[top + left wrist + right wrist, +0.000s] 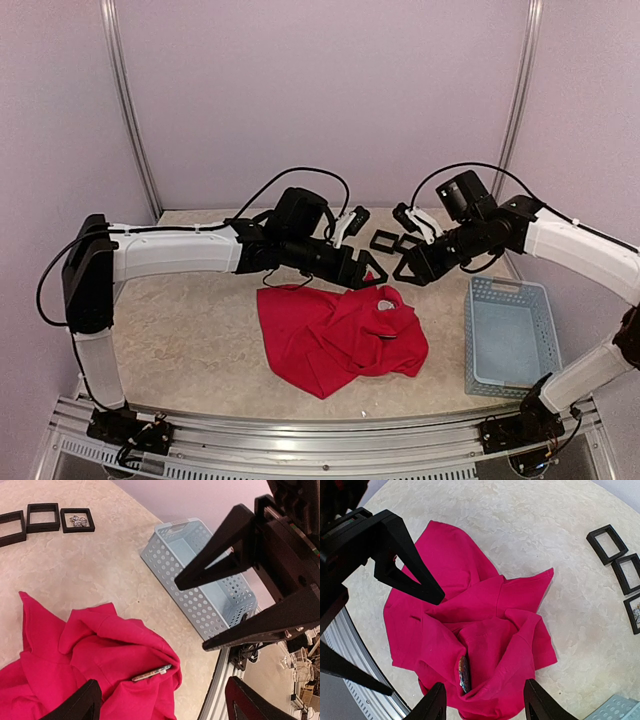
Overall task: Remove the brooch from the garment
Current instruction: Place the brooch on the crumpled clothing, then pick up the brooch from the crumpled clothing.
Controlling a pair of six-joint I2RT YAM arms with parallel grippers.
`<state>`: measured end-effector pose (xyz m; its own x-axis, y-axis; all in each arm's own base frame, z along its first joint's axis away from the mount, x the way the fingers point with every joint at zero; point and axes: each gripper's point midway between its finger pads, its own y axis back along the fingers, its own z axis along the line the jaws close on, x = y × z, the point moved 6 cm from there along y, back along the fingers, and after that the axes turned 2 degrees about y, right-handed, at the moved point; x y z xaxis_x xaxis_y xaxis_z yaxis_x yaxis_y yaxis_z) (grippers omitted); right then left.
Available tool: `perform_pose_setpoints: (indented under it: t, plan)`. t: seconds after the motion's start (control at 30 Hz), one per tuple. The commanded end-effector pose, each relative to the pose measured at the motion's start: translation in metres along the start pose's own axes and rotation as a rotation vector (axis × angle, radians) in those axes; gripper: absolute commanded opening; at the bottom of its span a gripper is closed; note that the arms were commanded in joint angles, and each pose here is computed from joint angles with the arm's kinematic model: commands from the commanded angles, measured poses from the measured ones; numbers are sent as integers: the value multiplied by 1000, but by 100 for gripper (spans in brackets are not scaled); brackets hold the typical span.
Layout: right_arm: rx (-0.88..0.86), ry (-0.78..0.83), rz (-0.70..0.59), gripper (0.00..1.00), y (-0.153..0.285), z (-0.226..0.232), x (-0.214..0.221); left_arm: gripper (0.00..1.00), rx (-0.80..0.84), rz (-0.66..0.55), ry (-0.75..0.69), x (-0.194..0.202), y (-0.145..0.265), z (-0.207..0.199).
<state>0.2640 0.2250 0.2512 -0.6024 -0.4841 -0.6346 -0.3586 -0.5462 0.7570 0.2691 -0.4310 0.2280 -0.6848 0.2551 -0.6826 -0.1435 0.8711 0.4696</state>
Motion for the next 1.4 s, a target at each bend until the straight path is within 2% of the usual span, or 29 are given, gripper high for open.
perform_pose_setpoints:
  t: [0.0,0.1,0.2,0.4,0.7,0.9,1.2,1.37]
  plan:
    - [-10,-179,-111,55,6,-11,20,79,35,92,-69,6,-24,6]
    - [-20,-239,-183,56,15,-17,27,72,48,128,-97,9,-37,11]
    - [-12,-265,-198,56,17,-24,29,66,62,152,-128,12,-43,13]
    - [-36,-305,-208,56,11,-29,31,63,80,212,-159,26,-51,17]
    - [-46,-324,-208,55,5,-34,31,49,102,264,-186,36,-59,11]
    - [-56,-327,-209,54,4,-35,33,45,99,279,-194,38,-66,11]
    - [-61,-334,-206,53,2,-38,34,27,88,298,-201,46,-64,9]
    - [-66,-337,-203,53,1,-38,35,22,85,304,-232,47,-65,2]
